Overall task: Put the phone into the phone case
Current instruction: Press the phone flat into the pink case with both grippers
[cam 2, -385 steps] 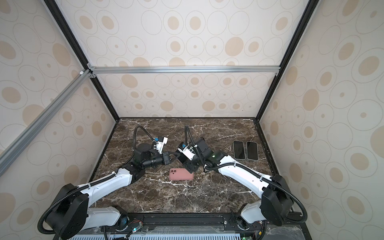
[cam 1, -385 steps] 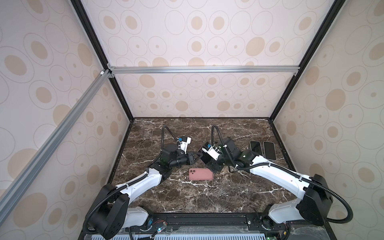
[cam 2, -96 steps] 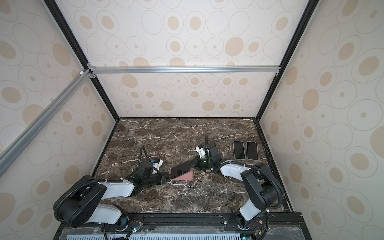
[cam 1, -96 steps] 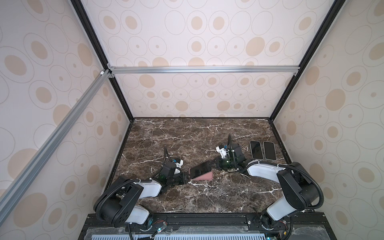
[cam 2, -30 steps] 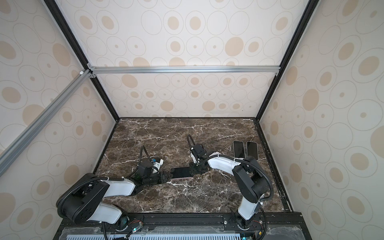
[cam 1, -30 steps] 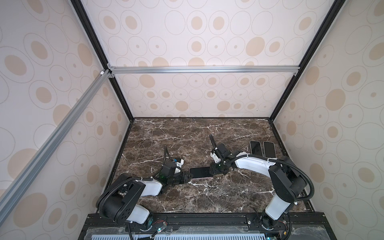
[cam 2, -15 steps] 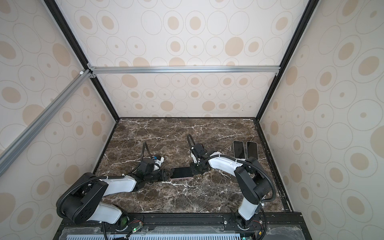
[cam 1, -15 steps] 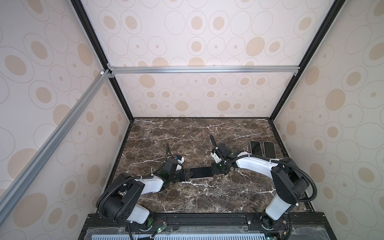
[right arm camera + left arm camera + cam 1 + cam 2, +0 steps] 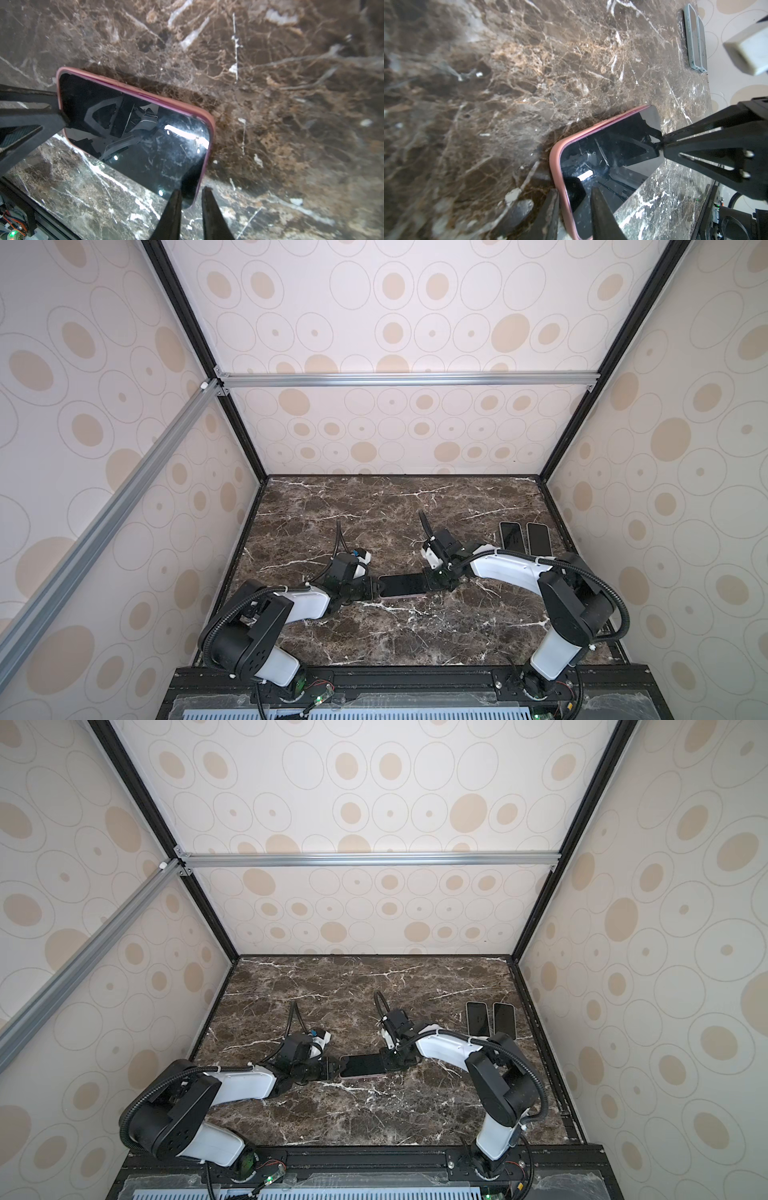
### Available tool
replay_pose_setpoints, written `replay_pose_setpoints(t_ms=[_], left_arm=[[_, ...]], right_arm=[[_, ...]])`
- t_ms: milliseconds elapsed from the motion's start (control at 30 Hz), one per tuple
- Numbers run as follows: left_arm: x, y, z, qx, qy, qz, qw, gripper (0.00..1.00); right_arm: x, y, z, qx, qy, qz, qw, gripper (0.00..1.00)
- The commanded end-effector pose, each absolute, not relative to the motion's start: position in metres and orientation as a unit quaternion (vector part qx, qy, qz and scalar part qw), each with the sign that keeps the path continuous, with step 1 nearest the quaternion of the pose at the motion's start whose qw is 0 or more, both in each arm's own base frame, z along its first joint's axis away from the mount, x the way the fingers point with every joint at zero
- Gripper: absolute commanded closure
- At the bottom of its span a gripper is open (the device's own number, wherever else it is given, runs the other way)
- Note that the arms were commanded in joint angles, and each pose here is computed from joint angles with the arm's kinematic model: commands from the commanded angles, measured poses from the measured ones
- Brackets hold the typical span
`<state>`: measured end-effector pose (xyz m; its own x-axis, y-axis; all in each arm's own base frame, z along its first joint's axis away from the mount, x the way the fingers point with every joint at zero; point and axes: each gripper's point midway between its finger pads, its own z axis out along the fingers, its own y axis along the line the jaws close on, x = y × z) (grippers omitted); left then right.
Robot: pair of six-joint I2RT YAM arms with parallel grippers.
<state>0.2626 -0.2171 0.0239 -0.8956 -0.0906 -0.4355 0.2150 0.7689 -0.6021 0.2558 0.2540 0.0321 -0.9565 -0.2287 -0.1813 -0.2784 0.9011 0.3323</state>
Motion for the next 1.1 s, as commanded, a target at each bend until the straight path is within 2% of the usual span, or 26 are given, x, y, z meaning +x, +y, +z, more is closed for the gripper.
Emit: replay_pose_setpoints(t_ms=[0,600,867,1067], left_arm=[[0.255,-0.214,0.012,0.039,0.923,-0.324,0.203,0.72],[0.247,-0.221,0.011,0.04,0.917,-0.351,0.187,0.73],[0.249,-0.219,0.013,0.03,0.916,-0.351,0.191,0.73],[0.25,-0.219,0.013,0.03,0.917,-0.35,0.191,0.74]], right_arm=[[0.245,0.253,0.019,-0.129,0.975,0.177,0.043,0.81],[0.238,0.272,0.008,-0.141,0.964,0.226,0.012,0.84],[0.235,0.255,-0.004,-0.145,0.975,0.168,0.002,0.82],[0.228,0.259,-0.009,-0.153,0.973,0.171,-0.013,0.9]])
